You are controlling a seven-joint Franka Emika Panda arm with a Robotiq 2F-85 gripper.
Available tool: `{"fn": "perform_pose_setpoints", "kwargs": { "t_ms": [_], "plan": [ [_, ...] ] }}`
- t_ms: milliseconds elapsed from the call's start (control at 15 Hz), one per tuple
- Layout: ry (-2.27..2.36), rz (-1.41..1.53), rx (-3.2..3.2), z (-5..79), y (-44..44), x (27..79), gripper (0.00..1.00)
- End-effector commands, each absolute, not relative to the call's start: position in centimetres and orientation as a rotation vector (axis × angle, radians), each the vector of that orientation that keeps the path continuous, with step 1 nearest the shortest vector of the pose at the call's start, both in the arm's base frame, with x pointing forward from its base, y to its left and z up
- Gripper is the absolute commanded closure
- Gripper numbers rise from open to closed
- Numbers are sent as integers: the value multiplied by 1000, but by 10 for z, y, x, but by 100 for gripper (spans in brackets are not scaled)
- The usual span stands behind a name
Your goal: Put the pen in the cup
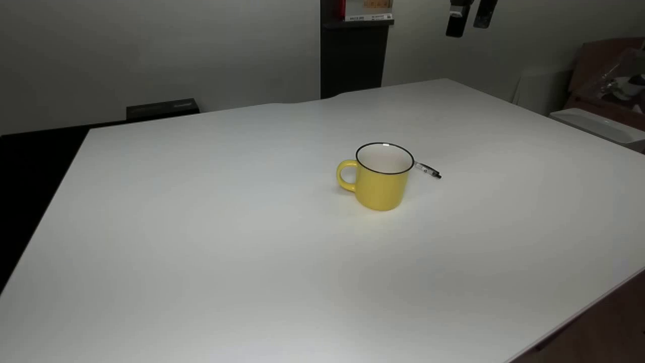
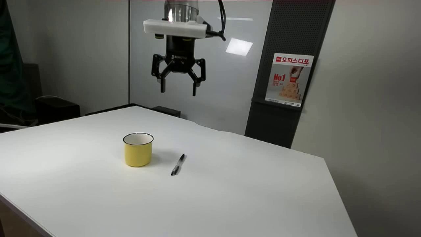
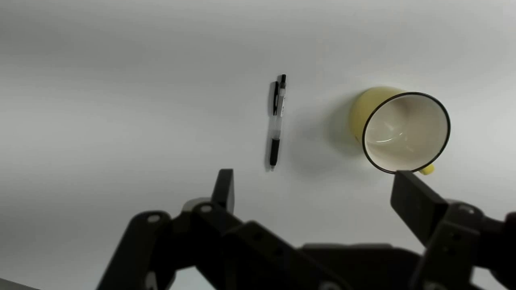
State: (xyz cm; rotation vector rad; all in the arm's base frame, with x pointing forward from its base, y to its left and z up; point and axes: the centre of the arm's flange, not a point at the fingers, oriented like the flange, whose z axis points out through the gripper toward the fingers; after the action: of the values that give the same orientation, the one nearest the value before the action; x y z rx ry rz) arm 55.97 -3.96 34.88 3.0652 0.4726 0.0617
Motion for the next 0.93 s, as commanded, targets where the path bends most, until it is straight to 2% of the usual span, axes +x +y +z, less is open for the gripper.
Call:
{"fn": "perform_pose_setpoints", "kwargs": {
  "t_ms": [0,333,867],
  "plan": [
    [451,97,3025,351,-31,556,0],
    [452,209,2966,329,-27,575,0],
    [381,215,3043,252,-38,612,0]
  ]
}}
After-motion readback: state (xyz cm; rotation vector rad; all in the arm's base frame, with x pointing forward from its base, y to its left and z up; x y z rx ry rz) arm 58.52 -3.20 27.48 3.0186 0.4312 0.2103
